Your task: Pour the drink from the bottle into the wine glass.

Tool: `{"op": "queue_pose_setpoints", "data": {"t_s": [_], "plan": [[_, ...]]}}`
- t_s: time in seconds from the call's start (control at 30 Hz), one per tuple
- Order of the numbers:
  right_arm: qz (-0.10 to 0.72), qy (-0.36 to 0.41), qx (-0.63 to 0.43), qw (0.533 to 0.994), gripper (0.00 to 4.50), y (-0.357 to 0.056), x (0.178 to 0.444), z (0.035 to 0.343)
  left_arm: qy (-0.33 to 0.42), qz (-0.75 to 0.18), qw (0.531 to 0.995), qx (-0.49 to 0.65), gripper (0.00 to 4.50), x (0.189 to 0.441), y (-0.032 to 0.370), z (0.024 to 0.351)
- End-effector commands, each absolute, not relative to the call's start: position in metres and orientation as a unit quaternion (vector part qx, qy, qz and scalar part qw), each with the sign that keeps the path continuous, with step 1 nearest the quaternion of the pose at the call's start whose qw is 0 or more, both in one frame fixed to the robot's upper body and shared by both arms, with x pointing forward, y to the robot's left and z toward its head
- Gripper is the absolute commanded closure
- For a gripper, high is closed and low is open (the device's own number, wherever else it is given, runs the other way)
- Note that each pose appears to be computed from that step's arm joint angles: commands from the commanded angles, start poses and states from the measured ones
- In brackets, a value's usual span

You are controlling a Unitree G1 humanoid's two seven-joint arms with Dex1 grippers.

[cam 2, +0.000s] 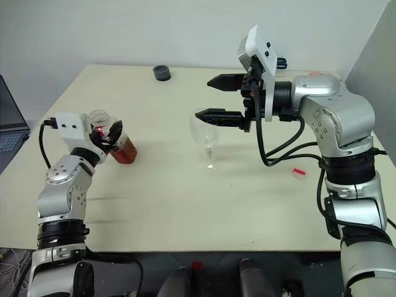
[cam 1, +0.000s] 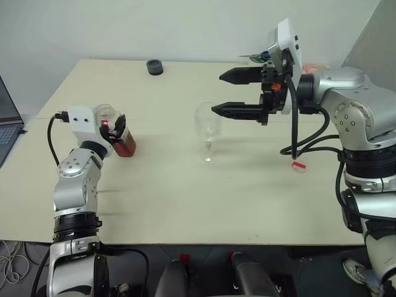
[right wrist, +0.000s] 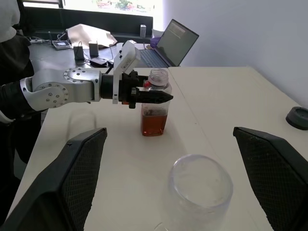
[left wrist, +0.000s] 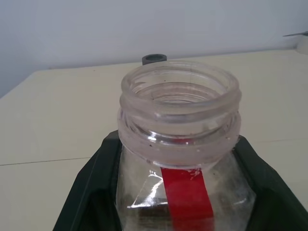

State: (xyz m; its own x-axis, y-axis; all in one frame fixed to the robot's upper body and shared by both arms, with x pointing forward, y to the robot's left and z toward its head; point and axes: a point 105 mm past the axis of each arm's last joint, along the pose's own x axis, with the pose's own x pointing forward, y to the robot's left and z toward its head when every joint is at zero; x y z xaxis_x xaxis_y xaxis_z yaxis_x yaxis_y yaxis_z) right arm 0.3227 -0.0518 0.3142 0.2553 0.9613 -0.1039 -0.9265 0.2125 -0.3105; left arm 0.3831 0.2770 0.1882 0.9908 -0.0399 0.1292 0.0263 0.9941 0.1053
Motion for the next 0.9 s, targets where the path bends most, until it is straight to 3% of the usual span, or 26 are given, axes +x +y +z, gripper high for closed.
{"op": "queue_pose_setpoints", "data": {"t_s": [0.03, 0.2, 0.4, 0.67, 0.9], "plan": [[0.588, -0.084, -0.173, 0.785, 0.0, -0.061, 0.323, 0.323, -0.116, -0.048, 0.989, 0.072, 2.31, 0.383, 0.263, 0.227], [0.544, -0.115, -0.166, 0.815, 0.0, -0.092, 0.321, 0.316, -0.173, -0.115, 0.962, 0.175, 2.31, 0.395, 0.22, 0.291], [0.505, -0.133, -0.147, 0.84, 0.0, -0.109, 0.302, 0.295, -0.217, -0.197, 0.905, 0.308, 2.31, 0.405, 0.16, 0.324], [0.475, -0.118, -0.114, 0.865, 0.0, -0.111, 0.276, 0.242, -0.246, -0.271, 0.791, 0.49, 2.31, 0.416, 0.112, 0.313], [0.436, -0.11, -0.097, 0.888, 0.0, -0.121, 0.27, 0.231, -0.272, -0.293, 0.74, 0.54, 2.31, 0.418, 0.094, 0.31]]}}
